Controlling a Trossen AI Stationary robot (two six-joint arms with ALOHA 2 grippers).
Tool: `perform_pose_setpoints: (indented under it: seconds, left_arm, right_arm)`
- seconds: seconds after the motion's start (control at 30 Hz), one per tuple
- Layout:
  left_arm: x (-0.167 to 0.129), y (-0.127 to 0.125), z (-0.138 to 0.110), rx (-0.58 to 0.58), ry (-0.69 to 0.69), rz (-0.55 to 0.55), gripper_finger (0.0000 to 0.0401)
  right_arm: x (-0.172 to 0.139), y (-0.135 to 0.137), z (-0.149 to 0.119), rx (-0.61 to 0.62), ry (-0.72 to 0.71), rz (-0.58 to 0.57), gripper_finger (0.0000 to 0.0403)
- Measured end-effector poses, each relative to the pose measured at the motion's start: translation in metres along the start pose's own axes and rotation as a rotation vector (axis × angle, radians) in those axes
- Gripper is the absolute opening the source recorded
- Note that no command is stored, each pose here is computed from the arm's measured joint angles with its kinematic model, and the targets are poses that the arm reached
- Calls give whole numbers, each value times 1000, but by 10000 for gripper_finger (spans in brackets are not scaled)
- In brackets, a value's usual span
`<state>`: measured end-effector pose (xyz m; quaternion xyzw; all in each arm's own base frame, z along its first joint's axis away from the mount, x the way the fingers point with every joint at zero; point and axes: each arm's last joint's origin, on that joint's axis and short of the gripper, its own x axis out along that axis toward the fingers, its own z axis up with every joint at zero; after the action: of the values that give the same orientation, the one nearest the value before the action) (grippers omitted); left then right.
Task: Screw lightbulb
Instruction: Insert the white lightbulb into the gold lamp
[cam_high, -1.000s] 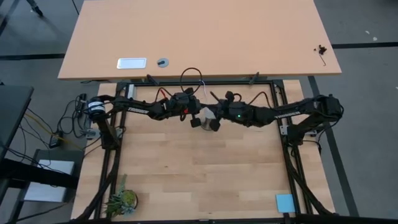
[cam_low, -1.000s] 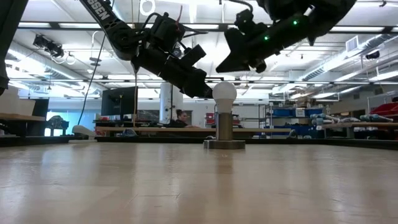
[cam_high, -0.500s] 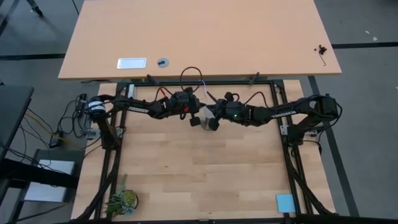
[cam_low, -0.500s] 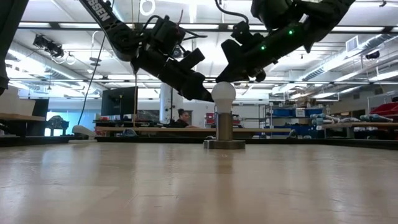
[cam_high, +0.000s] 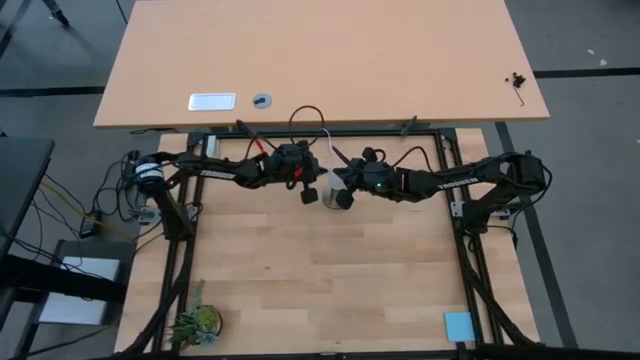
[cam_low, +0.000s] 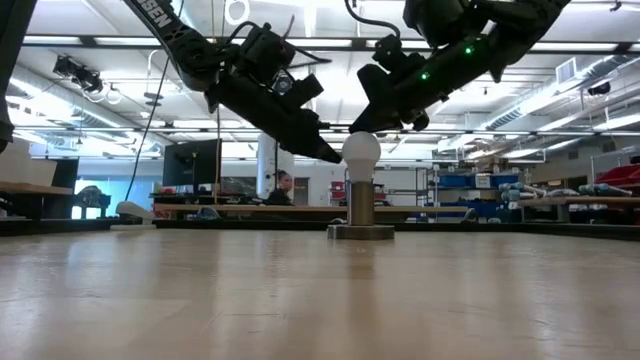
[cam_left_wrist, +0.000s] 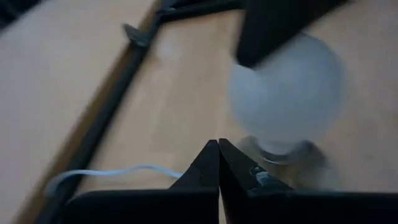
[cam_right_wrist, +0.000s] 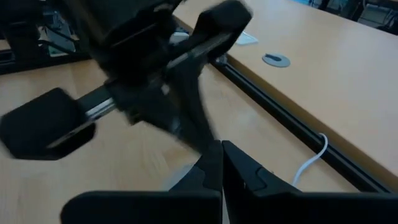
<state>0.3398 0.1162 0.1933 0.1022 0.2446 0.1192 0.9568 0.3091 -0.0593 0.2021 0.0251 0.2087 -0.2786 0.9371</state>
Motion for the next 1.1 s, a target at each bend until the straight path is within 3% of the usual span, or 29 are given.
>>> perform_pose_setpoints:
  seconds: [0.23, 1.1]
  left_arm:
    - [-2, -8, -19, -94, 0, -61, 0]
    - [30, -33, -55, -162, 103, -134, 0]
  right_arm:
    - [0, 0, 0, -1, 0, 0, 9]
    - [1, -1, 0, -26, -12, 0, 9]
